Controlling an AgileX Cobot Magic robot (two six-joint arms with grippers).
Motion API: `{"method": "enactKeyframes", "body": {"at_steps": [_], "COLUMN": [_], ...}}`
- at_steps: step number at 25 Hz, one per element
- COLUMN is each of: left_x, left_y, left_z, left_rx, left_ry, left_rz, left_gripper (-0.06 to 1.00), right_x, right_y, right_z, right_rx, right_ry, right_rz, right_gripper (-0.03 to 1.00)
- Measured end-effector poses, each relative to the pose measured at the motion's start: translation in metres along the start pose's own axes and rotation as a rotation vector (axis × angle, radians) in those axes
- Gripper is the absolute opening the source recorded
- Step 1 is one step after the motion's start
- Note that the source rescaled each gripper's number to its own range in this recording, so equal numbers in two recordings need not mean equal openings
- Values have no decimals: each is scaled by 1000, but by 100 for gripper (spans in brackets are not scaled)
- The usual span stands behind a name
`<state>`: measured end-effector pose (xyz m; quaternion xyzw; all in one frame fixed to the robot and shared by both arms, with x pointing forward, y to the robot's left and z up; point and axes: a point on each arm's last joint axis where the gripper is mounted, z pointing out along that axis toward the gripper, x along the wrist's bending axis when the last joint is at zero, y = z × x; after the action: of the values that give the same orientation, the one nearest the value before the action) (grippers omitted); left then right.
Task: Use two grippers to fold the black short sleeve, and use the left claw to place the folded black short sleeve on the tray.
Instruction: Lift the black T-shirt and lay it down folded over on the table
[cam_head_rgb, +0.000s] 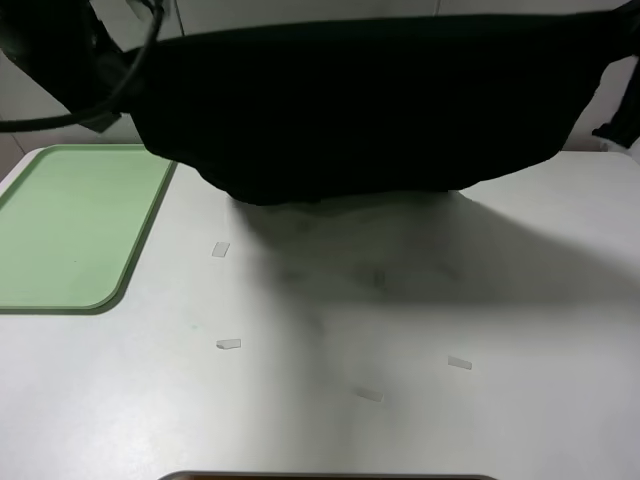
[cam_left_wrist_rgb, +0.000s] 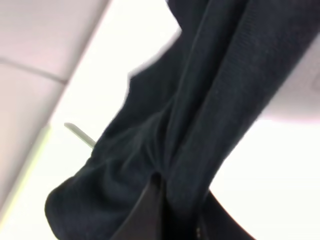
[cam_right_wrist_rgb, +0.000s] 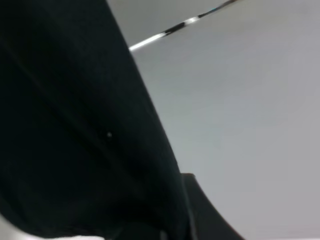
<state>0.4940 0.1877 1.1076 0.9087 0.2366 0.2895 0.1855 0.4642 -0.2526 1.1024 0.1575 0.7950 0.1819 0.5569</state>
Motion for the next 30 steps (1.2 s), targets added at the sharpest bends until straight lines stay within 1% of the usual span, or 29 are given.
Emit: {"method": "enactKeyframes", "body": {"at_steps": [2,3,4,5,6,7,8,9,11,12,13,14,15,16,17,18,19,21,22,24,25,26,27,28,30], "left_x": [-7,-12,-19,-21,-22,-22,-22,-19,-16,-13,-13,-10,-4,-4,0,3,8,12,12,14,15,16,18,18,21], "left_y": [6,9,10,10,9,8,8,6,5,5,5,5,6,6,6,6,4,1,1,-2,-4,-6,-11,-11,-17], "left_z": [-26,-40,-68,-82,-91,-101,-101,-112,-111,-107,-107,-102,-84,-84,-71,-57,-30,-3,-3,26,37,50,71,71,88], "left_rx": [-75,-117,-200,-245,-277,-314,-314,-350,-329,-307,-307,-283,-216,-216,-176,-133,-58,14,14,73,95,114,145,145,164], "left_ry": [26,36,59,73,87,110,110,159,200,214,214,225,235,235,234,227,203,173,173,141,130,118,101,101,91], "left_rz": [31,52,76,83,85,83,83,99,124,124,124,118,93,93,78,63,43,30,30,27,25,21,17,17,7], "left_gripper": [1,1,1,1,1,1,1,1,1,1,1,1,1,1,1,1,1,1,1,1,1,1,1,1,1], "right_x": [-10,-20,-25,-29,-29,-33,-36,-38,-39,-38,-37,-35,-32,-27,-22,-16,-11,2,4,13,18,18,23,26,34], "right_y": [3,5,6,8,8,9,12,14,18,20,20,20,20,19,18,17,15,12,12,10,8,8,6,6,4], "right_z": [-20,-42,-55,-67,-67,-79,-88,-96,-100,-97,-90,-82,-71,-57,-44,-27,-13,25,38,65,86,86,97,106,124], "right_rx": [-30,-64,-85,-112,-112,-140,-178,-214,-267,-275,-271,-260,-244,-220,-200,-175,-153,-95,-76,-29,5,5,21,30,47], "right_ry": [-62,-131,-170,-210,-210,-248,-282,-310,-333,-327,-308,-284,-253,-209,-170,-120,-79,22,47,109,146,146,171,187,219], "right_rz": [-18,-49,-67,-84,-84,-98,-108,-114,-123,-126,-131,-133,-137,-143,-148,-153,-159,-169,-173,-179,-184,-184,-186,-188,-191], "right_gripper": [0,0,0,0,0,0,0,0,0,0,0,0,0,0,0,0,0,0,0,0,0,0,0,0,0]}}
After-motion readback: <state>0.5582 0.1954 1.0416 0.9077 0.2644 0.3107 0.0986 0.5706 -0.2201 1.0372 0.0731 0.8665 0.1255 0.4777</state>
